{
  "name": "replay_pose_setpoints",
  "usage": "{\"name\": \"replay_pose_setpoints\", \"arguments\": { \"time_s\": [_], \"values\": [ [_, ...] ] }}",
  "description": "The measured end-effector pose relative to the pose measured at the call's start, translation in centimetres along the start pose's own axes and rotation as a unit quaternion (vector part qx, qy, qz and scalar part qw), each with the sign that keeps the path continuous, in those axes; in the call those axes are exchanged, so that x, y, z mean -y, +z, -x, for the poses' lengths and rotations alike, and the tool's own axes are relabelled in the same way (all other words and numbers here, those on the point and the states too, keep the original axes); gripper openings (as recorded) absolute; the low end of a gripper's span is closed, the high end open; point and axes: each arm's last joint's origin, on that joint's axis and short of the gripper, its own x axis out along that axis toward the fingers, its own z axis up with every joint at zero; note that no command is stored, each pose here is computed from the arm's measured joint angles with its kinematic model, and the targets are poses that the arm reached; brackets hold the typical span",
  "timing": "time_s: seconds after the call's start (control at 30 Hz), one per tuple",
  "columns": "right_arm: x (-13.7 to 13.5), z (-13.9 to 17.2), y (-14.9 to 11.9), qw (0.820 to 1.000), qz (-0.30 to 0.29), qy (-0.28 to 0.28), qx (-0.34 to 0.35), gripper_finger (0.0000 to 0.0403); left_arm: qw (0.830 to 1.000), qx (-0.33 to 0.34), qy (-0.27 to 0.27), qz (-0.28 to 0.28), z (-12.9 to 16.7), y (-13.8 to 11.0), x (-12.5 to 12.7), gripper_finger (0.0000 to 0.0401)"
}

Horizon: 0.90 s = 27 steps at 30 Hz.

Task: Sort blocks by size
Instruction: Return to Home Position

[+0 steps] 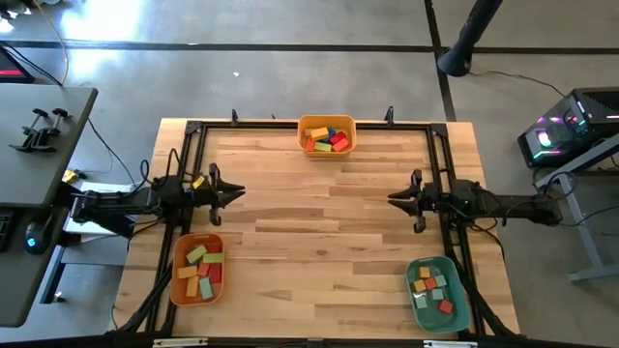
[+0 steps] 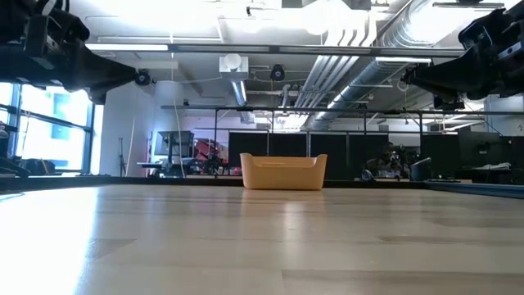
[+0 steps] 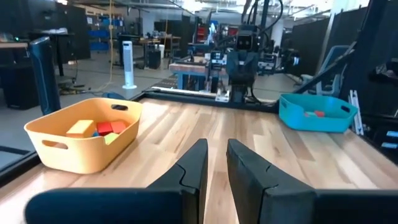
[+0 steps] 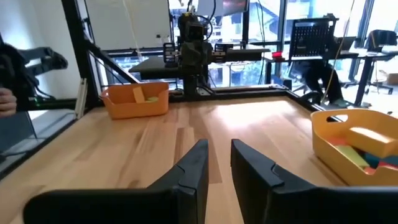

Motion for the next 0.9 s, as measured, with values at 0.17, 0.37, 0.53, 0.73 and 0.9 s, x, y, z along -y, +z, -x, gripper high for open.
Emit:
{"name": "replay_pose_setpoints", "arguments": {
  "time_s": [0.17,0.37,0.53,0.73,0.9],
  "values": [
    [-0.01,0.0,0.0,1.0,0.002,0.001,0.0,0.0061,1.0,-0.002,0.0,0.004,-0.03,-0.04,0.0,0.0045],
    [-0.01,0.0,0.0,1.0,0.002,0.002,0.0,0.0061,1.0,-0.003,0.001,0.005,-0.03,-0.04,0.0,0.0045],
    [-0.01,0.0,0.0,1.0,0.002,0.002,0.0,0.0061,1.0,-0.003,0.001,0.005,-0.03,-0.04,0.0,0.0045],
    [-0.01,0.0,0.0,1.0,0.002,0.002,0.0,0.0061,1.0,-0.003,0.001,0.005,-0.03,-0.04,0.0,0.0045],
    [-0.01,0.0,0.0,1.0,0.002,0.002,0.0,0.0061,1.0,-0.003,0.001,0.008,-0.03,-0.04,0.0,0.0045]
  ]
}}
